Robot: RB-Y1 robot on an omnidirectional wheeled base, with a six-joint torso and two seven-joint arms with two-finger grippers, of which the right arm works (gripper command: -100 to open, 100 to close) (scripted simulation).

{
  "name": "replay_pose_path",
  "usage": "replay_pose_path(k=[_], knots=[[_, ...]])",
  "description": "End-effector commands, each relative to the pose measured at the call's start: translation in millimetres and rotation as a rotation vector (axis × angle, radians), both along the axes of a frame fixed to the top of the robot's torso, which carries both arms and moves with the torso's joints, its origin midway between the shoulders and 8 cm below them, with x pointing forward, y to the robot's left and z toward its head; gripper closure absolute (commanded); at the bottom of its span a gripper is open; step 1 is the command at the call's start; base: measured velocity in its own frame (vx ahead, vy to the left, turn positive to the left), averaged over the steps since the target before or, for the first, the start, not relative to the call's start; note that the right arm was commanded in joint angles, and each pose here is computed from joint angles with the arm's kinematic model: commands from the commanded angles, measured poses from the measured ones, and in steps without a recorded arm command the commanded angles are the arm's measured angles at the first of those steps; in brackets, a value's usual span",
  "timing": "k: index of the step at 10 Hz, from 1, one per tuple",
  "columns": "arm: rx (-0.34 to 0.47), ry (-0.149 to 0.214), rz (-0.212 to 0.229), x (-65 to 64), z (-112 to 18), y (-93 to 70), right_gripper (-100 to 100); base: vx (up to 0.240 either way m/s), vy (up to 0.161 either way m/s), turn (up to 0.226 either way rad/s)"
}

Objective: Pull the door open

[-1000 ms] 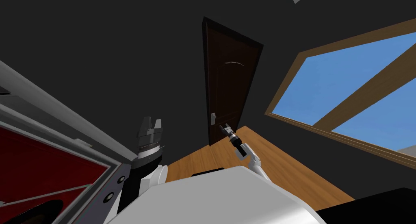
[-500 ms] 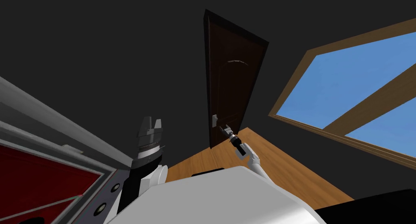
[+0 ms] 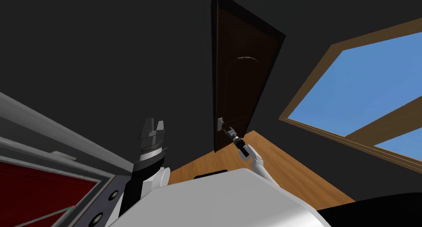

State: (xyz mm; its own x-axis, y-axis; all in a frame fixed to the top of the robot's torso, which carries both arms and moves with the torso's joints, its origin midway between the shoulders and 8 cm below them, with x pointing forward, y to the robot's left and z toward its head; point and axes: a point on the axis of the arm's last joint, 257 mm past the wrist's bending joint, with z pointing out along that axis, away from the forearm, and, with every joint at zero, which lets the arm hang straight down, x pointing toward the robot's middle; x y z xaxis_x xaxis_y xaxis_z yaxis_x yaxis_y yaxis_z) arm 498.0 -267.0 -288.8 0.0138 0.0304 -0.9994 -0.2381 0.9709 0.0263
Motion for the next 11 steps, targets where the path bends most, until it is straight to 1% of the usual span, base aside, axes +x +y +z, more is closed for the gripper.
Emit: replay_pose_path(k=[1,3,4,5,7,8,9,10,11], knots=[[-0.007,-0.004,-0.053,7.6,-0.2,-14.7,-100,0.058,-0.036,0.343],[-0.009,-0.005,-0.094,12.6,-0.4,-25.2,-100,0.047,-0.053,0.236],[-0.010,-0.004,-0.137,17.2,-1.3,-35.8,-100,0.033,-0.054,0.332],[-0.010,-0.003,-0.158,19.4,-2.0,-40.7,-100,0.035,-0.064,0.289],[-0.009,0.000,-0.197,23.1,-3.7,-49.3,-100,0.046,-0.062,0.174],[-0.006,0.005,-0.229,26.1,-5.5,-55.6,-100,0.057,-0.071,0.269],[-0.003,0.008,-0.252,28.5,-6.9,-58.9,-100,0.064,-0.099,0.320],[-0.003,0.004,-0.235,27.6,-5.0,-56.8,-100,0.029,-0.051,0.064],[-0.003,0.004,-0.235,27.6,-5.0,-56.8,100,-0.004,0.009,-0.048]])
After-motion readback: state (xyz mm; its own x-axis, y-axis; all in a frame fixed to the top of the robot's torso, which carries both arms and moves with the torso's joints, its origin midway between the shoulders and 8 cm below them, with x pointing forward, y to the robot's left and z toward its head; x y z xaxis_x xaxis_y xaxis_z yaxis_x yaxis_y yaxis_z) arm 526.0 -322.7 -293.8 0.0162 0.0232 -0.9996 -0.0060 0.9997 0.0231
